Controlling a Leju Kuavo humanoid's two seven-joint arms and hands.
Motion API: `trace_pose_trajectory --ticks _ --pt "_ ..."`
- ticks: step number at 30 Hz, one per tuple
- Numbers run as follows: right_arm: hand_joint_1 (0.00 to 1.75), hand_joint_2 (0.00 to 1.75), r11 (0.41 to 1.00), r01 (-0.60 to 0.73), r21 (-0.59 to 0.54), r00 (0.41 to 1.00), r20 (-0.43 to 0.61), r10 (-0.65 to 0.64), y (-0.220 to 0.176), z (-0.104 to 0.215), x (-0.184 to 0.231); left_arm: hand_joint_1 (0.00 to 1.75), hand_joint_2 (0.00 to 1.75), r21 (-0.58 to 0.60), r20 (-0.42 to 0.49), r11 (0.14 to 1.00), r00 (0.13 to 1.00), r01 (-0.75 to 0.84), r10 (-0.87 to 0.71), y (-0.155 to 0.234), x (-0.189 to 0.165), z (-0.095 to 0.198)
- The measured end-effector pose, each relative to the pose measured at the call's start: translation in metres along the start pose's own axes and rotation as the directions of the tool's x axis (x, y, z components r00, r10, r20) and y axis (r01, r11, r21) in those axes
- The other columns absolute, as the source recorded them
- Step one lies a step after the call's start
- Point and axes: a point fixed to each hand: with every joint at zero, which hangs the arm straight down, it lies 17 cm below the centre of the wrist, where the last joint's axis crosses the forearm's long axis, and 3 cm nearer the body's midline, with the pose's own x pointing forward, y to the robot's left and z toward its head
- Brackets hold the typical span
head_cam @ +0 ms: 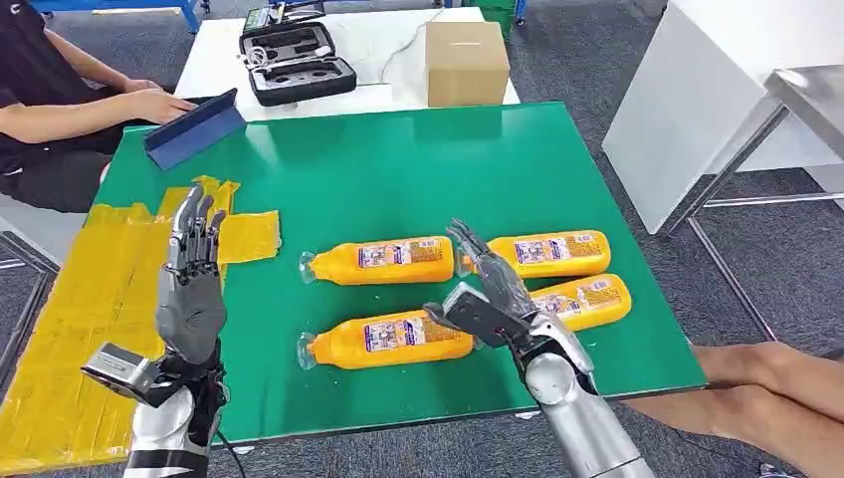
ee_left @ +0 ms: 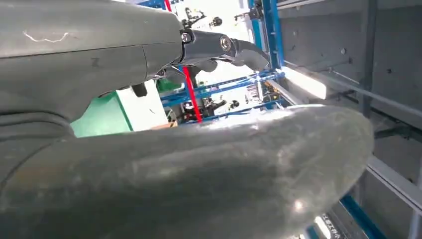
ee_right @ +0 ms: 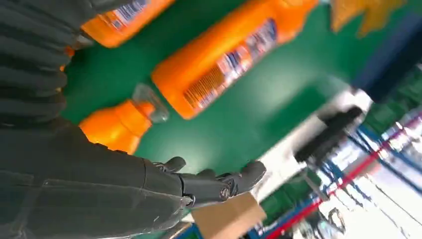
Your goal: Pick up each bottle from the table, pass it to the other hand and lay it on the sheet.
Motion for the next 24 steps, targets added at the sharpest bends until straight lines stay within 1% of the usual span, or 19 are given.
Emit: trace_pose_trajectory --ticks 9,24 --pt "0.0 1.75 0.985 -0.056 0.161 0.997 -0.051 0.065 0.033 0.003 -0.024 0.0 0.0 -0.004 -0.014 1.0 1.0 -0.005 0.005 -0.001 -0.007 0.0" --pt "0.0 1.75 0.951 -0.089 0.296 0.99 -0.08 0.117 0.059 0.003 -0.045 0.0 0.0 -0.009 -0.021 1.0 0.999 -0.025 0.025 -0.003 -0.013 -0.008"
